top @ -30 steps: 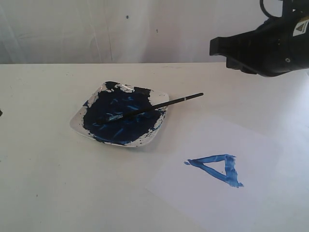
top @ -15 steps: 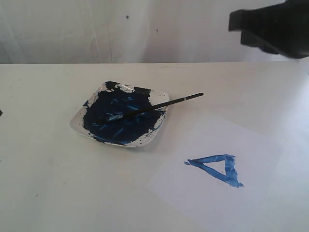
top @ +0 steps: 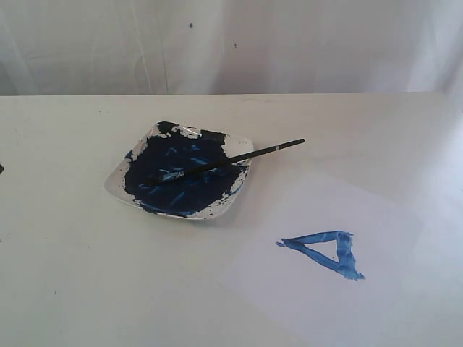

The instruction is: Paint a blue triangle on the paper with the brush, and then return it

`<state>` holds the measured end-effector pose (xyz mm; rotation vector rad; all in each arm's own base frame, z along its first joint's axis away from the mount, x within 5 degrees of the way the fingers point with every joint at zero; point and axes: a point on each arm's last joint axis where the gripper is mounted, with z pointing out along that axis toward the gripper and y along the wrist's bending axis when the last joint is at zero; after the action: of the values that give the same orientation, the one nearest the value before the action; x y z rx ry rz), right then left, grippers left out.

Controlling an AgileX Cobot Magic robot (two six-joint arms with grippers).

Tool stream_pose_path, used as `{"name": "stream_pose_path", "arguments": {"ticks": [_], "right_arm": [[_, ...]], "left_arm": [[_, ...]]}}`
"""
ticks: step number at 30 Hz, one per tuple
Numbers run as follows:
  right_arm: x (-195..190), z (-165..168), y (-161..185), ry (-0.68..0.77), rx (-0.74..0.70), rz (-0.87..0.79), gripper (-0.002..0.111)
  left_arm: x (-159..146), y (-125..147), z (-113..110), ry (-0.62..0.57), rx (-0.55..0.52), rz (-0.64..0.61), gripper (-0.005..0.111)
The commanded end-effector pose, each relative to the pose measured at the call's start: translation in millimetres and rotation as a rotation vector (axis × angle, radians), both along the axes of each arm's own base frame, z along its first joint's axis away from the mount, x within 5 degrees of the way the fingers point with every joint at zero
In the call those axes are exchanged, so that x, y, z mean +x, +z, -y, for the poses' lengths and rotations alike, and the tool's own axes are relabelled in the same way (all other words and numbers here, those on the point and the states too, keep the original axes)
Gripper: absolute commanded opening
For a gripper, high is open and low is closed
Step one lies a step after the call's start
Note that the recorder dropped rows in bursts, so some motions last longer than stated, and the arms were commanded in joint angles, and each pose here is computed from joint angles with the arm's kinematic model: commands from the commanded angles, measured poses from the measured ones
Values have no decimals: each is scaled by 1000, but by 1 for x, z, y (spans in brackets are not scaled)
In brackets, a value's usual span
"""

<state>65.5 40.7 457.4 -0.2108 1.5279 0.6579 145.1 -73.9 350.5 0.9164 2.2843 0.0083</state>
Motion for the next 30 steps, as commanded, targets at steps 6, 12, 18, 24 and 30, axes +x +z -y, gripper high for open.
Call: {"name": "stream_pose_path", "arguments": {"ticks": [6,12,18,24,30], "right_arm": [[-39,25,6,-98,53,128,0],[-40,29,7,-199,50,138,0],[-41,29,7,-198,52,139,0],[-32,33,-10,-281,-65,143,0],[-13,30,-104,-326,-409,150,0]], "left_arm": [[-3,1,-1,1,-10,1,0],[-3,1,-1,1,-10,1,0],[-3,1,-1,1,-10,1,0],[-3,1,-1,1,-10,1,0],[-3,1,-1,1,-10,1,0]]}}
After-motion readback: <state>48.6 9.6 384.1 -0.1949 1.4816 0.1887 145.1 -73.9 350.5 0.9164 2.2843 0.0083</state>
